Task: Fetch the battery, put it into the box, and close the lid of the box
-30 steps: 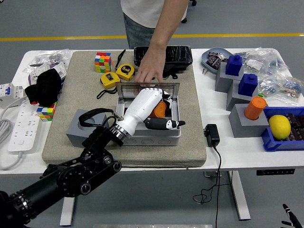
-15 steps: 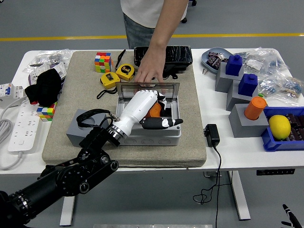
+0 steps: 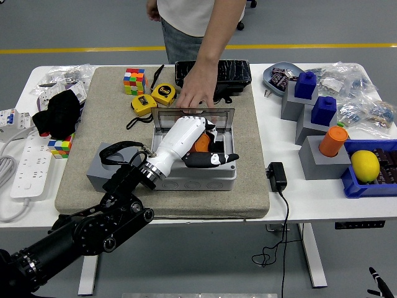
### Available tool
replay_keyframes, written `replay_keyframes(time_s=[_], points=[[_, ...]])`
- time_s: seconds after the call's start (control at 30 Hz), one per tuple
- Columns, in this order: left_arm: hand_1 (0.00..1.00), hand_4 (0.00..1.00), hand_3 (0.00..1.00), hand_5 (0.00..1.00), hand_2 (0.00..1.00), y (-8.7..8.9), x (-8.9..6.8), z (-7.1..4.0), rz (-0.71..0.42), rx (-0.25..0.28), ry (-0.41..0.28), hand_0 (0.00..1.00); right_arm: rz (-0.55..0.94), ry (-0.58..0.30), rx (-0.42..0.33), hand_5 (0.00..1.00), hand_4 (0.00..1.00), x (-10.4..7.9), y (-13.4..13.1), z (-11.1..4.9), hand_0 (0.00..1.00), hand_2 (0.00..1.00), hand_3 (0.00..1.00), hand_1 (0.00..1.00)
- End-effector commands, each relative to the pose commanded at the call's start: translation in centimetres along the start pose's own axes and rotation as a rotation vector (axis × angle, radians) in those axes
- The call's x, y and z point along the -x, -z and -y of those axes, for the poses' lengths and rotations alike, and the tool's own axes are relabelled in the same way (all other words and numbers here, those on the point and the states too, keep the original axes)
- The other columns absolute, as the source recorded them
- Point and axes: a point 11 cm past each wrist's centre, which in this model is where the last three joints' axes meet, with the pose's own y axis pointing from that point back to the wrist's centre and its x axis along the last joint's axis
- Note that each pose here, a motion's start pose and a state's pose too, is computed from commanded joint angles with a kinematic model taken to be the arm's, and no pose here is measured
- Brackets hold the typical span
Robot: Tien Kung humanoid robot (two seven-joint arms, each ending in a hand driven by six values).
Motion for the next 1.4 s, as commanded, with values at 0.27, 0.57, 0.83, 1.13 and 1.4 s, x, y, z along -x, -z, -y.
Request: replay_keyframes(time_s=[0.27, 0.57, 0.83, 1.13, 1.4], points=[[0.056, 0.998, 0.084, 0.770, 0.104, 0.04, -0.05, 0.08, -0.002, 0.001, 0.008, 0.163, 0.000, 0.000, -0.001, 0.998, 0.998, -0.02, 0.10, 0.01, 0.882, 0.761, 0.791, 0.790], [0.078, 0.998, 0.106, 0.777, 0.128, 0.23, 0.06, 0.04, 0.001, -0.005, 0.022, 0.178, 0.001, 0.000, -0.002, 0.998, 0.998, -0.07, 0.10, 0.01, 0.883, 0.761, 0.791, 0.790], [0.130, 0.998, 0.133, 0.789, 0.162, 0.46, -0.04, -0.04, 0.009, -0.013, 0.015, 0.278, 0.001, 0.000, 0.001, 0.998, 0.998, -0.06, -0.01, 0.00, 0.883, 0.761, 0.791, 0.789], [0.156, 0.998, 0.147, 0.792, 0.172, 0.45, -0.39, 0.13, 0.009, -0.015, 0.006, 0.356, 0.003, 0.000, -0.002, 0.998, 0.998, -0.05, 0.09, 0.01, 0.883, 0.761, 0.791, 0.788], [0.174, 0.998, 0.152, 0.800, 0.177, 0.07, -0.42, 0.23, 0.007, -0.007, 0.007, 0.409, 0.004, 0.000, -0.001, 0.998, 0.998, -0.02, 0.05, 0.00, 0.883, 0.761, 0.790, 0.788]])
